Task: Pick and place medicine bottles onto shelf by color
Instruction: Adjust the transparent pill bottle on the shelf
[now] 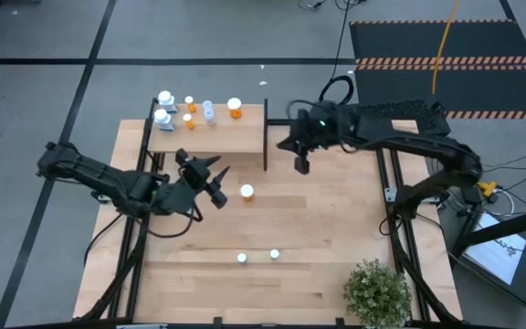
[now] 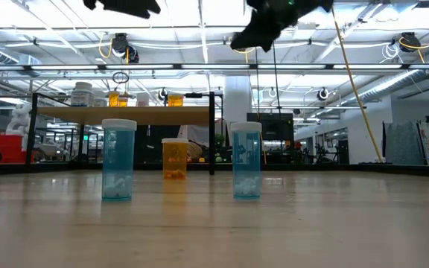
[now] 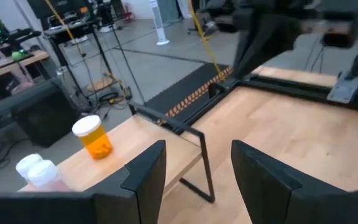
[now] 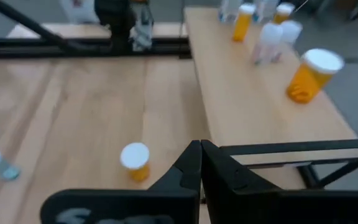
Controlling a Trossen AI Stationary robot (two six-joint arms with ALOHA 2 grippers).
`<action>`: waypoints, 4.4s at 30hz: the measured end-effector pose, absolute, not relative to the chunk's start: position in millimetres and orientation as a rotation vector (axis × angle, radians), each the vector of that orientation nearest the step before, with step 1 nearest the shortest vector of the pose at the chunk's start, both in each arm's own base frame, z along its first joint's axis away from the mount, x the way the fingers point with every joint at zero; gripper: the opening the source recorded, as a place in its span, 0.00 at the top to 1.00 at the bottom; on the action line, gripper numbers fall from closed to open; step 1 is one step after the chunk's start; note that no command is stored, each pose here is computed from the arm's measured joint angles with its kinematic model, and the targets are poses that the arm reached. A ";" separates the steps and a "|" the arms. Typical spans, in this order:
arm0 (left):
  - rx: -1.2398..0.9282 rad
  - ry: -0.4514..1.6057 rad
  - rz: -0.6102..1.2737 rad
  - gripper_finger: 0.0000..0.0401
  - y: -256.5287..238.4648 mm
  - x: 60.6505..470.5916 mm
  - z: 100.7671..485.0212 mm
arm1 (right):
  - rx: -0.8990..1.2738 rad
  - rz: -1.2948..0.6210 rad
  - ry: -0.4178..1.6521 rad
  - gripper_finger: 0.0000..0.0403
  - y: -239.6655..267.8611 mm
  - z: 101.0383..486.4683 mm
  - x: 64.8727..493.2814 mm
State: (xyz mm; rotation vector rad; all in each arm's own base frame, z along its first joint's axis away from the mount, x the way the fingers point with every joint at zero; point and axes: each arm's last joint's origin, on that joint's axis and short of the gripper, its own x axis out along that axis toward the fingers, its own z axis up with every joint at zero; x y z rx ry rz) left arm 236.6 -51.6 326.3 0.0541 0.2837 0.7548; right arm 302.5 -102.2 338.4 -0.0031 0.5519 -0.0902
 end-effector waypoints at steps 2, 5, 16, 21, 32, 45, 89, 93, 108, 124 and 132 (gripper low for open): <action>0.059 0.305 0.766 0.55 -49.7 241.8 320.6 | -0.029 -0.114 0.488 1.00 -96.5 327.4 293.2; 0.073 0.335 0.792 0.55 -45.0 250.2 312.5 | -0.067 -0.175 0.418 1.00 -92.1 305.8 280.5; -0.039 0.324 0.917 0.54 -14.8 257.0 306.9 | -0.164 -0.266 0.318 1.00 -94.5 262.4 243.4; -0.073 0.314 0.980 0.50 1.0 257.4 306.7 | -0.221 -0.290 0.329 1.00 -102.4 260.6 238.1; -0.257 0.259 1.179 0.28 65.9 250.6 305.8 | -0.225 -0.372 0.244 1.00 -119.9 269.5 232.2; -0.349 0.311 1.261 0.28 113.7 233.2 301.2 | -0.213 -0.388 0.245 1.00 -123.4 268.7 231.4; -0.387 0.469 1.315 0.31 140.2 246.8 262.9 | -0.204 -0.426 0.263 0.88 -137.3 259.3 234.6; -0.380 0.504 1.318 0.31 139.0 245.0 260.8 | -0.203 -0.426 0.265 0.88 -137.3 259.1 234.6; -0.353 0.522 1.284 0.50 131.9 248.8 260.8 | -0.202 -0.425 0.267 0.88 -137.2 258.8 234.6; -0.342 0.586 1.269 0.54 122.3 247.3 257.7 | -0.201 -0.424 0.273 0.88 -137.2 258.4 234.5; -0.345 0.592 1.264 0.54 119.1 247.7 257.4 | -0.204 -0.424 0.274 0.88 -137.2 258.3 234.5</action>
